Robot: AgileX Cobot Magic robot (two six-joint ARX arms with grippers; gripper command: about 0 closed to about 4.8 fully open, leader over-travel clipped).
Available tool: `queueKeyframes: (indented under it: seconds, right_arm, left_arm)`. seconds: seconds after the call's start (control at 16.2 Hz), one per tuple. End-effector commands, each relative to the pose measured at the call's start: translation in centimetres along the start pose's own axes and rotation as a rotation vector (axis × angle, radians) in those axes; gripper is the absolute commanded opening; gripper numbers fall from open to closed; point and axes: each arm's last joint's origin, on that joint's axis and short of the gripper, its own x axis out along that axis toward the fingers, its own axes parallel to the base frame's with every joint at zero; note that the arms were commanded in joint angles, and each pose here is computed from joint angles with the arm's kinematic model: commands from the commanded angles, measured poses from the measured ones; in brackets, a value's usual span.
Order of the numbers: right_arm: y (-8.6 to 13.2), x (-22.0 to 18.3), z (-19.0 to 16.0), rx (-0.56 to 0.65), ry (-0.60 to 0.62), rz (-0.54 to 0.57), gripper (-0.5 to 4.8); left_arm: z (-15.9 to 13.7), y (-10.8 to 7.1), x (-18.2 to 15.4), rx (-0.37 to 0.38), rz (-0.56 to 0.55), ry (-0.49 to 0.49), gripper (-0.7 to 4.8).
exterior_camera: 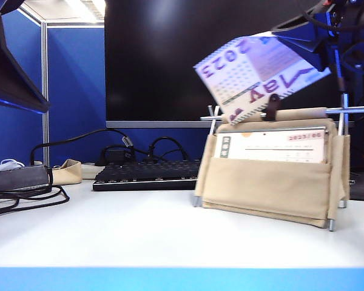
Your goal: Turn one page of the calendar.
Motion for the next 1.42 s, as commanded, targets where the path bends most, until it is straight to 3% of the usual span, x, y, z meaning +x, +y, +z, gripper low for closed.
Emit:
queueKeyframes:
  seconds: [0.06, 0.19, 0.31, 0.37, 0.68, 0.8, 0.93, 1.05, 1.23, 1.3, 1.36, 1.42]
  right_arm:
    - [-0.1, 0.0, 0.7, -0.035, -0.135, -0.079, 0.0]
    - [-0.2, 0.0, 0.9, -0.048, -0.192, -0.129, 0.31]
    - [-0.3, 0.1, 1.2, -0.086, -0.234, -0.163, 1.97]
    - [-0.4, 0.1, 1.6, -0.106, -0.255, -0.175, 2.46]
    - [-1.1, 0.4, 5.2, -0.184, -0.381, -0.212, 2.43]
    - [-1.6, -0.2, 6.2, -0.239, -0.236, -0.096, 2.27]
    - [-1.3, 0.0, 7.6, -0.255, 0.015, 0.054, 1.02]
    - [0.0, 1.7, 9.8, -0.3, 0.199, 0.143, 0.98]
    - [3.2, 5.5, 15.2, -0.399, 0.405, 0.006, 1.11]
    - [4.0, 6.4, 16.6, -0.438, 0.462, -0.067, 1.27]
    - [5.0, 7.8, 18.5, -0.464, 0.537, -0.123, 1.77]
    - [5.6, 8.7, 19.3, -0.475, 0.575, -0.133, 1.82]
  left_arm:
    - [0.2, 0.0, -0.1, 0.007, -0.005, -0.012, -0.05]
    - [0.1, 0.0, 0.0, 0.007, -0.011, -0.01, -0.05]
    - [-0.3, 0.0, 0.1, 0.004, -0.027, 0.002, -0.05]
    - [-0.5, 0.0, 0.2, 0.002, -0.027, 0.007, -0.05]
    - [-0.2, -0.2, 0.3, 0.006, -0.058, -0.027, -0.05]
    - [0.0, -0.2, 0.2, -0.002, -0.058, -0.044, -0.05]
    - [0.0, -0.2, 0.2, -0.014, -0.074, -0.047, -0.05]
    - [0.2, -0.2, 0.2, -0.011, -0.075, -0.063, -0.05]
    - [0.4, -0.3, 0.2, -0.023, -0.081, -0.081, -0.05]
    - [0.4, -0.3, 0.2, -0.023, -0.094, -0.08, -0.05]
    - [0.4, -0.3, 0.2, -0.021, -0.098, -0.082, -0.05]
    - [0.4, -0.3, 0.2, -0.02, -0.098, -0.081, -0.05]
